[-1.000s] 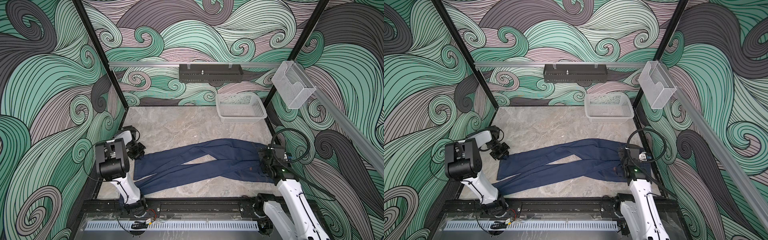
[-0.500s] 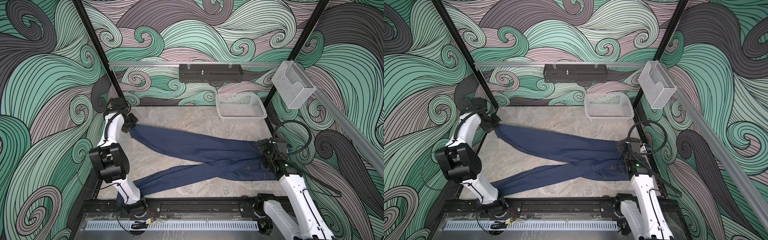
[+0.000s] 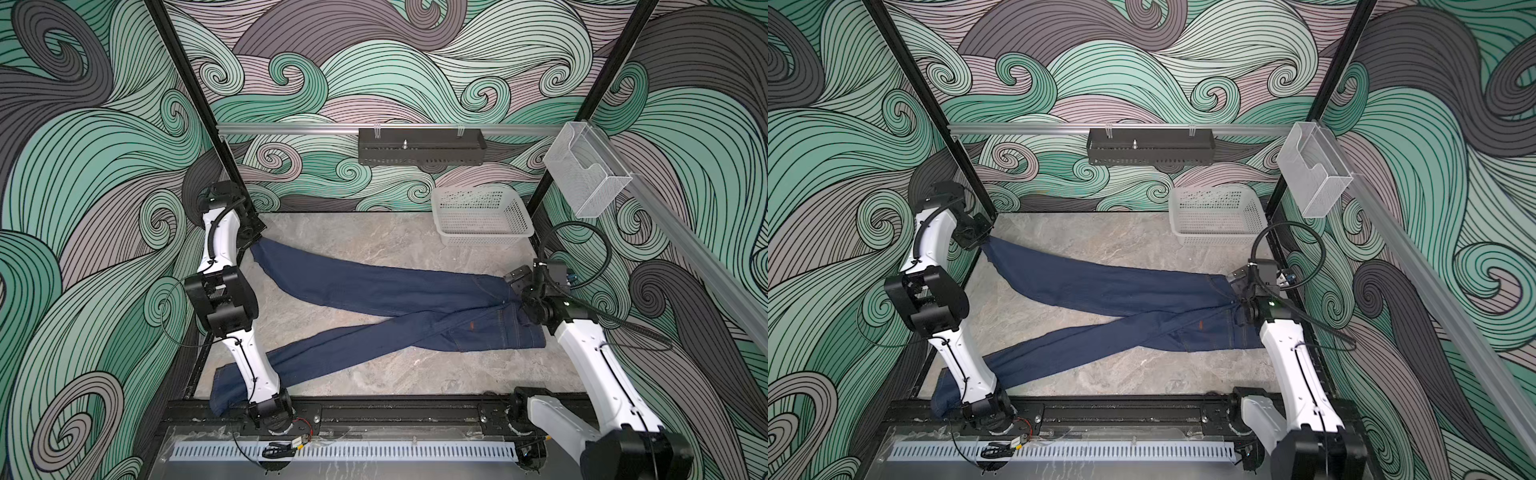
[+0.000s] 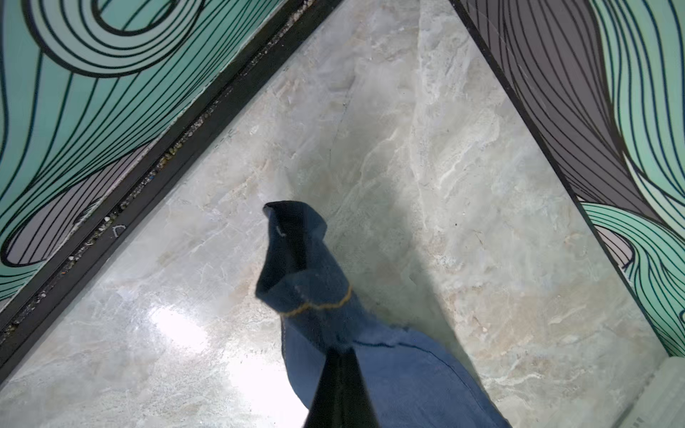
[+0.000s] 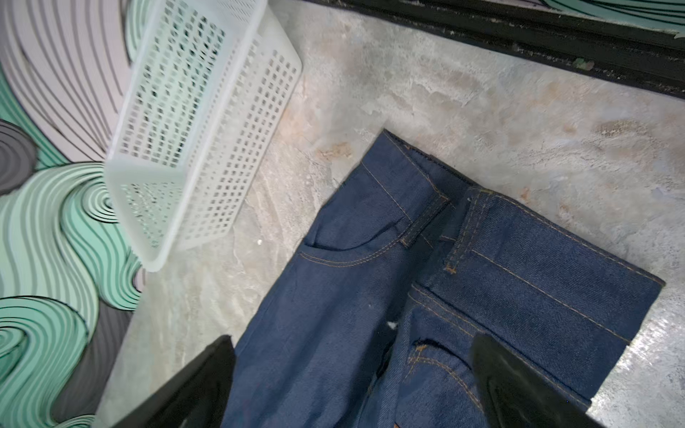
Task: Fold and stack the trousers
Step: Flatten out the trousers at the center of the table.
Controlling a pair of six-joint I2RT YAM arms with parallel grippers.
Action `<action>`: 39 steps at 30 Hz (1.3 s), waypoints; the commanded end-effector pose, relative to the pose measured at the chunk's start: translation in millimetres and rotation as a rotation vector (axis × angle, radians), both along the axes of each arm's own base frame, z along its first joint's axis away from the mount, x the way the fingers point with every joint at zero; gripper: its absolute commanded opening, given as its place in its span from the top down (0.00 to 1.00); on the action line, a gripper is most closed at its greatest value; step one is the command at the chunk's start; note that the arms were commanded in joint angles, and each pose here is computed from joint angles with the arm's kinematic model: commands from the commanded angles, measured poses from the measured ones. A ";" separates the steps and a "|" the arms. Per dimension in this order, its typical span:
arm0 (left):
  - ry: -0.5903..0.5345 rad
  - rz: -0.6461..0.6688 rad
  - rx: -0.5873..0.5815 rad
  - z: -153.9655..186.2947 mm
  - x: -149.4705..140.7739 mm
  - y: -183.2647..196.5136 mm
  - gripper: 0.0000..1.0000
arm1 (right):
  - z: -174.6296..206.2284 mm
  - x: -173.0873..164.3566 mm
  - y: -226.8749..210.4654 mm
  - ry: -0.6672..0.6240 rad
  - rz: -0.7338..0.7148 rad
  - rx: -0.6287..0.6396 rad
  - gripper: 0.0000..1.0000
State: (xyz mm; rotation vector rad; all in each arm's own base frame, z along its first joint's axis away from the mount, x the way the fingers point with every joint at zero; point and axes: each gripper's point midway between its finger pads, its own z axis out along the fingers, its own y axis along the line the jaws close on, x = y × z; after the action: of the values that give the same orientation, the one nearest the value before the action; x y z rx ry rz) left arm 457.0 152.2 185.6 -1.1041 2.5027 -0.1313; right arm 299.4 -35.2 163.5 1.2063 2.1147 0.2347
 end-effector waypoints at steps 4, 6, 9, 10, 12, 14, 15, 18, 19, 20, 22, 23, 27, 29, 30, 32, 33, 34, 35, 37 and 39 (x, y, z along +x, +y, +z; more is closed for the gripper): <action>-0.018 0.041 -0.034 3.7 -2.4 26.4 1.00 | -2.3 2.3 -16.3 0.062 -0.059 -0.025 0.01; -0.020 0.045 -0.037 0.9 4.0 29.8 1.00 | -6.4 1.4 -24.1 0.100 -0.089 -0.026 0.01; -0.027 0.053 -0.052 -2.0 15.8 32.6 1.00 | -17.6 5.2 -27.5 0.176 -0.091 0.011 0.01; -0.030 0.056 -0.061 -3.4 19.6 33.1 1.00 | -23.0 7.8 -26.4 0.203 -0.078 0.026 0.01; -0.037 0.051 -0.069 -5.3 26.6 32.4 1.00 | -34.8 13.3 -21.9 0.247 -0.058 0.056 0.01; -0.036 0.052 -0.074 -9.4 30.7 32.6 1.00 | -46.9 17.3 -17.5 0.282 -0.046 0.083 0.01; -0.039 0.055 -0.075 -9.9 32.1 33.0 1.00 | -51.4 21.8 -14.7 0.287 -0.034 0.099 0.01; -0.050 0.053 -0.068 -10.6 36.0 34.8 1.00 | -62.8 35.2 -5.0 0.299 0.007 0.153 0.01; -0.051 0.053 -0.065 -11.1 36.5 35.5 1.00 | -65.9 39.3 -2.0 0.310 0.024 0.168 0.02; -0.055 0.054 -0.061 -9.5 37.2 36.2 1.00 | -68.2 41.7 0.5 0.321 0.035 0.181 0.02; -0.053 0.055 -0.053 -9.3 37.4 37.5 1.00 | -75.2 44.3 5.1 0.349 0.051 0.209 0.04; -0.050 0.057 -0.051 -9.8 37.1 38.1 1.00 | -78.8 43.9 7.6 0.363 0.057 0.218 0.06; -0.045 0.057 -0.040 -9.5 36.2 39.8 1.00 | -89.9 37.7 9.9 0.407 0.071 0.226 0.19; -0.045 0.059 -0.038 -8.6 35.5 40.2 1.00 | -90.3 33.7 10.1 0.418 0.082 0.224 0.30; -0.051 0.058 -0.036 -5.9 35.7 40.1 1.00 | -89.6 31.8 10.8 0.420 0.090 0.223 0.38; -0.057 0.057 -0.031 -2.0 35.7 40.2 1.00 | -87.8 27.7 12.4 0.419 0.101 0.225 0.54; -0.060 0.059 -0.027 0.0 35.2 41.1 1.00 | -85.7 25.4 13.3 0.417 0.106 0.225 0.63; -0.064 0.059 -0.022 2.7 34.6 41.5 1.00 | -84.2 22.5 14.7 0.417 0.111 0.229 0.72; -0.064 0.059 -0.021 3.3 34.3 41.5 1.00 | -81.6 20.5 16.3 0.411 0.116 0.235 0.78; -0.068 0.062 -0.018 6.4 32.9 42.4 1.00 | -74.4 12.5 20.3 0.403 0.128 0.247 0.89; -0.072 0.067 -0.018 8.5 31.8 43.4 1.00 | -64.7 0.2 22.4 0.386 0.135 0.245 0.97</action>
State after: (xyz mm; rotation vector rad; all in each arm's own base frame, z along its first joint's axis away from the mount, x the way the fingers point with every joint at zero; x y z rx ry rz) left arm 493.4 193.2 173.4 -1.1668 2.4343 -0.1951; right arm 320.7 -19.8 87.9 1.3491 2.5418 0.3262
